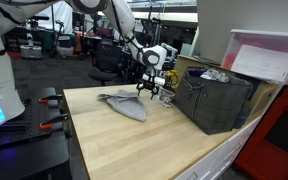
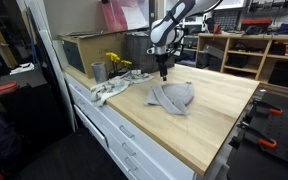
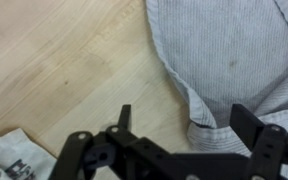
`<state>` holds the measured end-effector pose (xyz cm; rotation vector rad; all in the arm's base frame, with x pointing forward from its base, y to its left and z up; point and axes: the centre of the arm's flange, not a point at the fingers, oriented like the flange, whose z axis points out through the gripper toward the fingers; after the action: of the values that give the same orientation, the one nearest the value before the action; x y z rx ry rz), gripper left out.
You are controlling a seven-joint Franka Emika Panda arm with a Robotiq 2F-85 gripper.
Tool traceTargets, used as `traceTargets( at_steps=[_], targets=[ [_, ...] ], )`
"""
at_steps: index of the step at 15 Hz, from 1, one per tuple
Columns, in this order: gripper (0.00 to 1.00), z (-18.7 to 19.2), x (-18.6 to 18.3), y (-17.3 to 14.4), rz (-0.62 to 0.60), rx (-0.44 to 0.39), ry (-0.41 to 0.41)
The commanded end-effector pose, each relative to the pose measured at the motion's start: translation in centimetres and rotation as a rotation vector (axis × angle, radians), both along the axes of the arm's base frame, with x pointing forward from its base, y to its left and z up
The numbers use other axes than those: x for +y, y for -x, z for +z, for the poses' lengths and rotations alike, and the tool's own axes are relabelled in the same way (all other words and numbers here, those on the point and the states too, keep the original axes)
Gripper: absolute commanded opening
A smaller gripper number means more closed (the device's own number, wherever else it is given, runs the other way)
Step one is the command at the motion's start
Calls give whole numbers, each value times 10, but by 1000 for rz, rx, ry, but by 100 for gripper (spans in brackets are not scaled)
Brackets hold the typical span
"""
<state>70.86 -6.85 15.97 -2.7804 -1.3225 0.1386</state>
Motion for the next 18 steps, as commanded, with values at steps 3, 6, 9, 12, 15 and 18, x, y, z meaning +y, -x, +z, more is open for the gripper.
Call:
traceTargets(
  at_steps=[3,6,9,12,15,18],
  targets=[
    [100,-19,-14,-23,12,60,31],
    [74,-30,-11,-16,10,114,2],
    [51,-35,-9,-15,7,138,-20],
    [27,-31,-10,-18,-1,138,-30],
    [5,-22,-17,-19,-20,142,-22],
    [0,-14,-25,-19,-44,146,-22]
  ],
)
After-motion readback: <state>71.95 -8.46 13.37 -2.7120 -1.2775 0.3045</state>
